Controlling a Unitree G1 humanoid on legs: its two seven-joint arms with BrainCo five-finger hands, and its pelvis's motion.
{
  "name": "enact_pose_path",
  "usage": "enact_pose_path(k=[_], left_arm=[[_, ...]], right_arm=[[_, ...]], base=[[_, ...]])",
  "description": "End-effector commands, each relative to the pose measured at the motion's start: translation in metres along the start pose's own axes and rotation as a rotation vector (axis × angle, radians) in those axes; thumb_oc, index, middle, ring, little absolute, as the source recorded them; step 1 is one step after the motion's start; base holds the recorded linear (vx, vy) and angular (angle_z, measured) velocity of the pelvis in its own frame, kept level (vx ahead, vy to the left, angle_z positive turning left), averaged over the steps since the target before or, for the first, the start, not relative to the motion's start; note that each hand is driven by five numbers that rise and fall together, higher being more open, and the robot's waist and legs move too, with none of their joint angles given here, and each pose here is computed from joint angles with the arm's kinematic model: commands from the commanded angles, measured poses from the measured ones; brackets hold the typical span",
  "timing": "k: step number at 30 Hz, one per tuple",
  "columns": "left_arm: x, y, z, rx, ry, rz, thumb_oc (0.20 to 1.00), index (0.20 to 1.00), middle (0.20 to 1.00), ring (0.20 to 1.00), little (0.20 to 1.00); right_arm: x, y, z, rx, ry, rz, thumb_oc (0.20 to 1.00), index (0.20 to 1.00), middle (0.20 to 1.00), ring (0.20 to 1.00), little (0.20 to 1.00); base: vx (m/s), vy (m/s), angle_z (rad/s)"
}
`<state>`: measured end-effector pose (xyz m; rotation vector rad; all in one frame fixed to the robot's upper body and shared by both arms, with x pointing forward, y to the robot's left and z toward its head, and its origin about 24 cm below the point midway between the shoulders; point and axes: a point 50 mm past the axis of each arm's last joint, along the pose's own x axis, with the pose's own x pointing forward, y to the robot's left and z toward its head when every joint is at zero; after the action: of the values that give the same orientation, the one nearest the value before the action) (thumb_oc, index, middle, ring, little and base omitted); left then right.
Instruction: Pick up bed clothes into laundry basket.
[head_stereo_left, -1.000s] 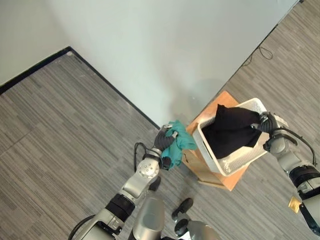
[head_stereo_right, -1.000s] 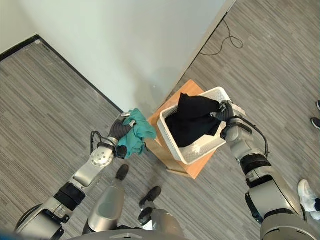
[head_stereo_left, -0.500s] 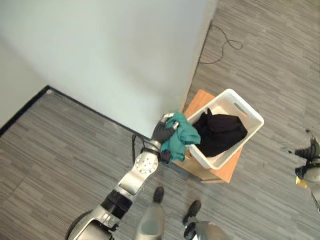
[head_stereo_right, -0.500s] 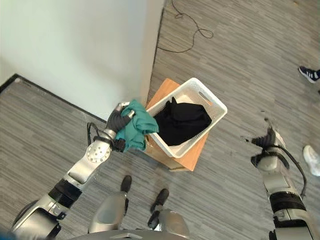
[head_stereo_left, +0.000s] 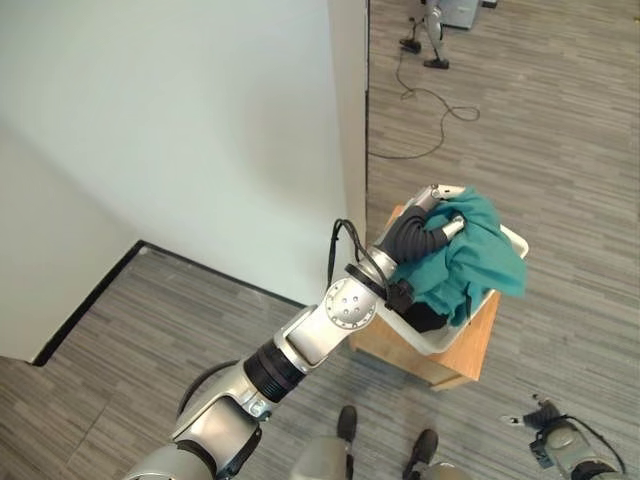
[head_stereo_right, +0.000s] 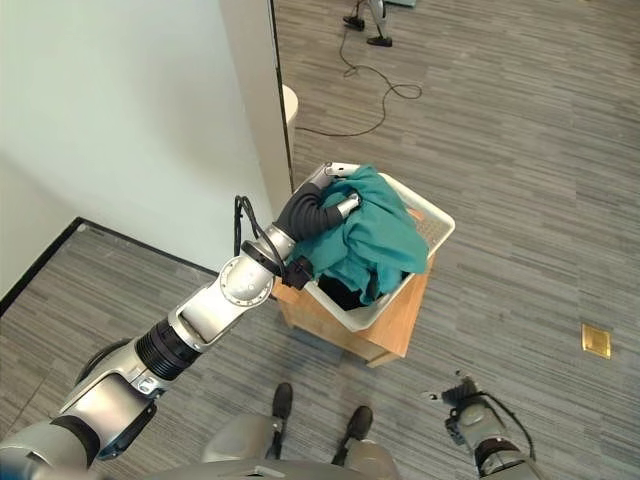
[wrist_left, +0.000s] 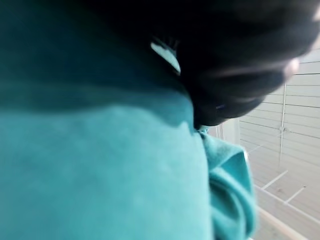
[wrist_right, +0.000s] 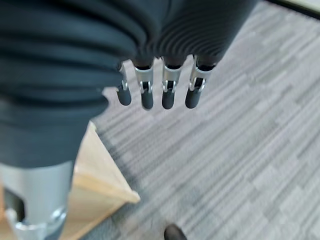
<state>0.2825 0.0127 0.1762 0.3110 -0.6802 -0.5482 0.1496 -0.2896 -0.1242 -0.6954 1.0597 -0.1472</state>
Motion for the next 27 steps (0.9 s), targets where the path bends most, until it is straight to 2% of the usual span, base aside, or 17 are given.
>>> enact_pose_path(k=[1,6,11,17,27], left_arm=[[0.033,-0.004,0.014,0.074,-0.092,0.039,0.200,0.200,0.200,0.200,0.200],[0.032,0.000,-0.014,0.165,0.033,0.057,0.200,0.200,0.200,0.200,0.200],[0.027,-0.003,-0.035,0.230,0.118,0.029,0.200,0.200,0.200,0.200,0.200],[0.029,0.000,-0.034,0.324,0.092,-0.006,0.200,0.200,0.200,0.200,0.200],[0.063,0.025,-0.010,0.546,-0.023,-0.024,0.200,0.200,0.200,0.200,0.200]], right_arm=[[0.002,-0.014,0.000,0.081,-0.005,-0.028,1.000,1.000,1.000,1.000,1.000],[0.001,-0.001,0.011,0.115,-0.039,0.002,1.000,1.000,1.000,1.000,1.000],[0.002,-0.009,-0.008,0.202,0.063,-0.003,1.000,1.000,1.000,1.000,1.000],[0.000,-0.006,-0.020,0.209,0.108,0.003,1.000,1.000,1.000,1.000,1.000],[0.002,-0.018,-0.020,0.260,0.131,-0.024,1.000,1.000,1.000,1.000,1.000]], base=[[0.00,0.000,0.00],[0.01,-0.003,-0.14],[0.03,0.010,-0.07],[0.02,0.014,-0.05],[0.02,0.037,-0.02]])
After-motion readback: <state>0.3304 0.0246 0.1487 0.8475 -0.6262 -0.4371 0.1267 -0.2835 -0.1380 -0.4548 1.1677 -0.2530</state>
